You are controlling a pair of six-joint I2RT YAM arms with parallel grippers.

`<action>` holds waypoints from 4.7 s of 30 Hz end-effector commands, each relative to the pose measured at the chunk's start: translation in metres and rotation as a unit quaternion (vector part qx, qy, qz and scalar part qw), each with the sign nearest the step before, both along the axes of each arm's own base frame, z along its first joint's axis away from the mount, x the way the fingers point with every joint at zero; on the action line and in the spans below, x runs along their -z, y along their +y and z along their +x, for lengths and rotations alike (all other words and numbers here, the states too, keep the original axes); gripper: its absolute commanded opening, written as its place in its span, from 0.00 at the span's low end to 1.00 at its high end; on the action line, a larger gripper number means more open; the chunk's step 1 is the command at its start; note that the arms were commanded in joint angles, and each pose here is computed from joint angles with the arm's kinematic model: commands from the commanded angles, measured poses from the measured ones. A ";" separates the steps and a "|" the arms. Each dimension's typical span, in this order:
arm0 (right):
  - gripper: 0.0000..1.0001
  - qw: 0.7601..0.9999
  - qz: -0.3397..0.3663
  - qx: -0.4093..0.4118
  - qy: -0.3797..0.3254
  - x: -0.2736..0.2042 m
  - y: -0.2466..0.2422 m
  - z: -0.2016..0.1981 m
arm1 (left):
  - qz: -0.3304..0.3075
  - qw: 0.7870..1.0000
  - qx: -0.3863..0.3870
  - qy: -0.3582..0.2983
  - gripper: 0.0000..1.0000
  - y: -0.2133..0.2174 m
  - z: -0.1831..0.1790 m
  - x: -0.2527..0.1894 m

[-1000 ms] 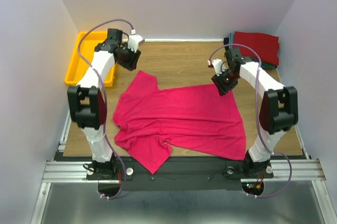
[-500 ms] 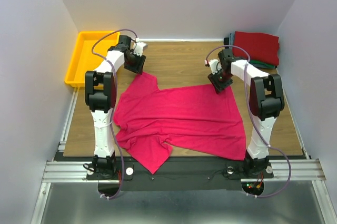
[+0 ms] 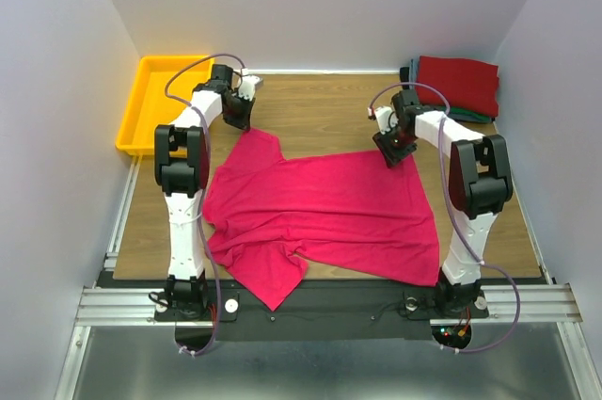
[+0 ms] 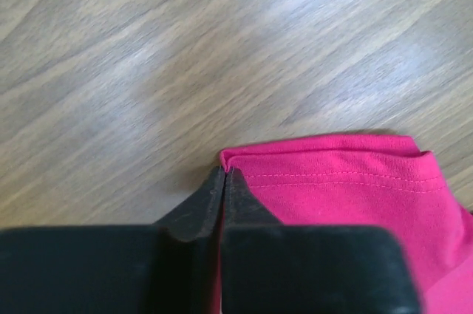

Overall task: Fold and stack the t-shirts
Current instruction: Flatten the tshirt out, then fold the tshirt

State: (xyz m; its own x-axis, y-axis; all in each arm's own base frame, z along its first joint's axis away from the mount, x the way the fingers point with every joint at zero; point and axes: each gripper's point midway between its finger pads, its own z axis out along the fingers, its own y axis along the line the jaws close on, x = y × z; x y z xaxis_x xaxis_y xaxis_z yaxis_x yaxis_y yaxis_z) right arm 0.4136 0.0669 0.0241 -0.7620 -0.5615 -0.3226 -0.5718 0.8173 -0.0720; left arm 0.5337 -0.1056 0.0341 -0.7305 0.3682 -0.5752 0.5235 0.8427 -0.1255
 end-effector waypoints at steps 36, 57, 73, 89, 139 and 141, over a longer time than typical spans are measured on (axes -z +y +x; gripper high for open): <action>0.49 0.995 0.090 0.049 -0.008 -0.008 -0.036 0.059 | 0.035 0.998 0.029 -0.046 0.00 0.022 0.006 -0.041; 0.01 0.986 0.045 0.072 -0.145 -0.065 -0.080 0.157 | 0.002 0.969 -0.004 -0.247 0.00 0.012 0.097 -0.151; 0.01 0.969 0.036 0.069 -0.235 -0.115 -0.086 0.199 | -0.013 0.935 0.002 -0.353 0.00 0.008 0.121 -0.216; 0.01 0.975 0.058 0.005 -0.214 -0.142 -0.068 0.131 | 0.051 0.958 0.014 -0.280 0.00 0.028 -0.013 -0.223; 0.64 0.989 0.035 -0.105 -0.098 -0.092 -0.066 -0.003 | 0.053 0.969 0.236 -0.052 0.55 -0.043 -0.244 -0.110; 0.61 0.990 0.048 -0.087 -0.097 -0.094 -0.064 0.008 | 0.041 0.972 0.225 -0.054 0.56 -0.052 -0.229 -0.113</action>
State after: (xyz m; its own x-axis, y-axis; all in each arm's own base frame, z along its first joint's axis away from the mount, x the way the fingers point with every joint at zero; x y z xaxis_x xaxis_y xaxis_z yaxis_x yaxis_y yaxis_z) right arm 0.3988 -0.0006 0.0850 -0.5865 -0.6837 -0.4342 -0.7224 0.6840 -0.1013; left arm 0.2853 -0.1321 0.1171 -0.4919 0.7158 -0.4957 0.8190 0.5736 0.0157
